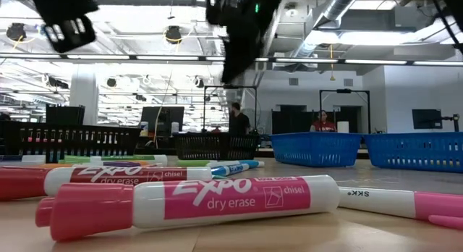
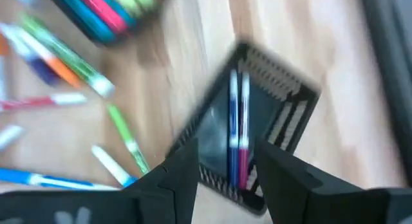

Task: Pick & Place Markers
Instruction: Put the large blue marker into the left blue bin

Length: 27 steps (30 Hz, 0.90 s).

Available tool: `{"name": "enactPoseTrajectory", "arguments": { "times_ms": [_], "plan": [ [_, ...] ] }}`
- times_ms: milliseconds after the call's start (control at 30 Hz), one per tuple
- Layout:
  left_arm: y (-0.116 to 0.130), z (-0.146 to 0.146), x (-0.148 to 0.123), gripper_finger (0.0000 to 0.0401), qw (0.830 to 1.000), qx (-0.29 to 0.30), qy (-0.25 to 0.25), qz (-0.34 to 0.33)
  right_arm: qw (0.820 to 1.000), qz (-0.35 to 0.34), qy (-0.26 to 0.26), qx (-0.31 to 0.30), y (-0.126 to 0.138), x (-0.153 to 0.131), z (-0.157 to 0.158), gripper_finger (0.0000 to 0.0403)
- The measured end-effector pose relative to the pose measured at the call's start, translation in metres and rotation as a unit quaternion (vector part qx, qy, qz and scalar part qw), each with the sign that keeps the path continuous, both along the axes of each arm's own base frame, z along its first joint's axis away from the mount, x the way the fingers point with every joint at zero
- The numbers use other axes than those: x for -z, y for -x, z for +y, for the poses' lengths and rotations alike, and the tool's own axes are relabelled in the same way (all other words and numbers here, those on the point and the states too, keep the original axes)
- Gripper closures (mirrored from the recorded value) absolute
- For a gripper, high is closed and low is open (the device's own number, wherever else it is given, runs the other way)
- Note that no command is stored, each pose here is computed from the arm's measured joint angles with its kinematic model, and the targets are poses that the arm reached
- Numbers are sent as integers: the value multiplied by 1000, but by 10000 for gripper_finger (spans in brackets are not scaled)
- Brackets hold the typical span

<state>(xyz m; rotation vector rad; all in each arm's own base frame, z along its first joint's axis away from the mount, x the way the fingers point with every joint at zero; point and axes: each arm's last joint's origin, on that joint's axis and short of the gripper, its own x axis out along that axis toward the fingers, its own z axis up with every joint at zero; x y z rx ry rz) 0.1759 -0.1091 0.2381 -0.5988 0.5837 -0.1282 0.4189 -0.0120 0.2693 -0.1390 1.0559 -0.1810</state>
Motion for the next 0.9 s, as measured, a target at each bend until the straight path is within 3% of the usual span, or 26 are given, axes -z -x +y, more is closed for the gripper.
{"name": "enactPoseTrajectory", "arguments": {
  "times_ms": [200, 333, 533, 633, 900],
  "plan": [
    [-12, -36, 6, 296, 994, 24, -16, 103, 994, -96, 9, -44, 21, -57, 6, 261],
    [-16, -55, 16, 296, 981, 24, -47, 188, 989, -125, -23, -77, 41, -73, 3, 265],
    [-6, -60, 34, 300, 933, -13, -74, 351, 971, -166, -96, -142, 64, -41, 3, 270],
    [5, -56, 41, 306, 911, -46, -77, 403, 968, -178, -110, -138, 75, -19, 5, 269],
    [16, -48, 62, 308, 901, -76, -77, 420, 968, -176, -115, -134, 83, -14, 6, 267]
  ]
}}
